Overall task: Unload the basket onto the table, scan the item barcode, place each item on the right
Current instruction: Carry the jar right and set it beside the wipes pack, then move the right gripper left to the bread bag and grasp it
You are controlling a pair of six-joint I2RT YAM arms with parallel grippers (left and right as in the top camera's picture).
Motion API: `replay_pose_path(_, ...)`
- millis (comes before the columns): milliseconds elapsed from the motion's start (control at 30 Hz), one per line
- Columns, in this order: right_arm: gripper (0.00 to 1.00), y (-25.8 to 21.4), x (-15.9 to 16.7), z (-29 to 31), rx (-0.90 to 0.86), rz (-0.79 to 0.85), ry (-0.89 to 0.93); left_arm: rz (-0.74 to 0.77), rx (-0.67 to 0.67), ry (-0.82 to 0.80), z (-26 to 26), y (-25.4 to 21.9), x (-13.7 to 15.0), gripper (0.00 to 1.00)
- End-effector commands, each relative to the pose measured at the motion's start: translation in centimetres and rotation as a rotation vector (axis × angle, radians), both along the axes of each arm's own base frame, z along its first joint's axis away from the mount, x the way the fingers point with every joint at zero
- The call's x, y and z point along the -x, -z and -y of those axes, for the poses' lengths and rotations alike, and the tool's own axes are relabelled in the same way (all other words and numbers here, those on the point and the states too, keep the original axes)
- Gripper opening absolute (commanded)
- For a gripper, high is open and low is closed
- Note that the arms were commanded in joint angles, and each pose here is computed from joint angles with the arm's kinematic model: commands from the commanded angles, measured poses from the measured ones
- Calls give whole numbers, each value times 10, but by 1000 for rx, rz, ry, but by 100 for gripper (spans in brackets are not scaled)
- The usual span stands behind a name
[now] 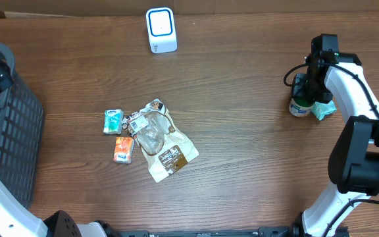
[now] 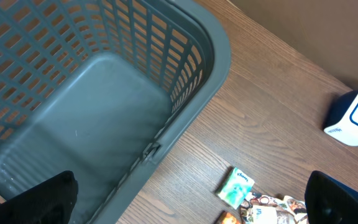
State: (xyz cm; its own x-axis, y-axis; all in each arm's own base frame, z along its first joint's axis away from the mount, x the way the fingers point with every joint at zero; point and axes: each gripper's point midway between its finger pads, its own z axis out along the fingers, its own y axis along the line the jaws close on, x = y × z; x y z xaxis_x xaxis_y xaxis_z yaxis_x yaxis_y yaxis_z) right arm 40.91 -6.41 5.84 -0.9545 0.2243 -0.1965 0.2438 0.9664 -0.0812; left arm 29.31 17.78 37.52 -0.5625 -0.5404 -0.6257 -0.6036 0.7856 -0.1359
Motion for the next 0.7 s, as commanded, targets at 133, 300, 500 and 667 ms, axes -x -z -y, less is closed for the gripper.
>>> replay_pose_path(133,100,26,12,-10,-61,-72,-1,21,-6,-10,0,-7,2,99)
replay_pose_path(300,100,13,12,-10,-62,-82,0,21,-6,-10,0,-7,2,100)
replay_pose_path(500,100,-45,1,-11,-66,-15,-2,21,-6,-10,0,-7,2,100)
replay_pose_path(667,100,-115,-2,-69,-369,75,-55,21,-6,-10,0,-7,2,99)
